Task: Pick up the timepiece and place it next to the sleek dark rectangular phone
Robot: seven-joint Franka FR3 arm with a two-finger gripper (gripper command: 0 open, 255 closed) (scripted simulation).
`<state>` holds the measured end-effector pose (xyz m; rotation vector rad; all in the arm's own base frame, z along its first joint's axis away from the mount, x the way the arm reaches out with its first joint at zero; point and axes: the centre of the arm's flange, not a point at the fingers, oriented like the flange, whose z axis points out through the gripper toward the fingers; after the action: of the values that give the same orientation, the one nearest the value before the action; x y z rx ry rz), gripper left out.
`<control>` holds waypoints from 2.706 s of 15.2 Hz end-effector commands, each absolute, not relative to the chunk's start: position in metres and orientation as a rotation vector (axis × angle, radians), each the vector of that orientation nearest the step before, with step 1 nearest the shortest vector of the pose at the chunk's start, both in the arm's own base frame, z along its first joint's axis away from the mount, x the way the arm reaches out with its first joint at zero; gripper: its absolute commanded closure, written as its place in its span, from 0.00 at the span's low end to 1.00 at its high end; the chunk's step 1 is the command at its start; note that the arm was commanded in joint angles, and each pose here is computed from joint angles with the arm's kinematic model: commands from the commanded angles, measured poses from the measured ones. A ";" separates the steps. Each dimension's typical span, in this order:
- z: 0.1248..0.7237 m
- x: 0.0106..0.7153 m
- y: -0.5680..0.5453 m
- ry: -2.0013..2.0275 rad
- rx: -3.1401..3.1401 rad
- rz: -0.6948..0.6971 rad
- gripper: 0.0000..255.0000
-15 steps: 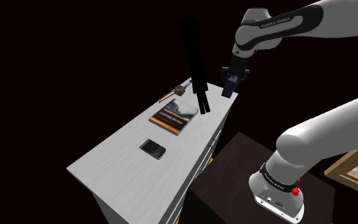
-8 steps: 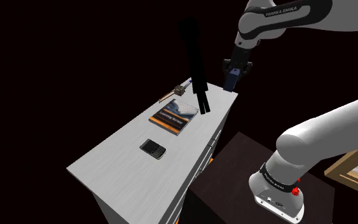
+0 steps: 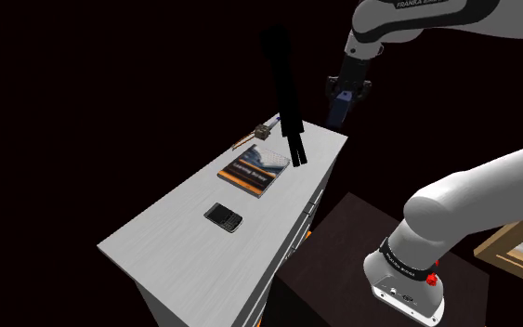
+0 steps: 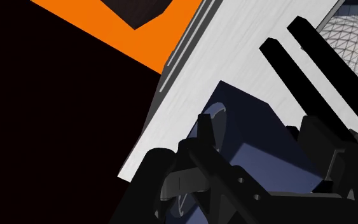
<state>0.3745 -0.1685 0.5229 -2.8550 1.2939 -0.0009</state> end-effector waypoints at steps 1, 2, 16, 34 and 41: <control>0.524 0.369 -0.144 1.295 -2.855 -0.001 1.00; 0.524 0.367 -0.131 1.295 -2.855 -0.001 1.00; 0.525 0.341 0.052 1.295 -2.855 -0.001 1.00; 0.526 0.307 0.287 1.295 -2.855 -0.001 1.00; 0.521 0.297 0.358 1.295 -2.855 -0.001 1.00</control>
<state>0.2981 0.3525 0.5242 -2.8562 1.2943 -0.0011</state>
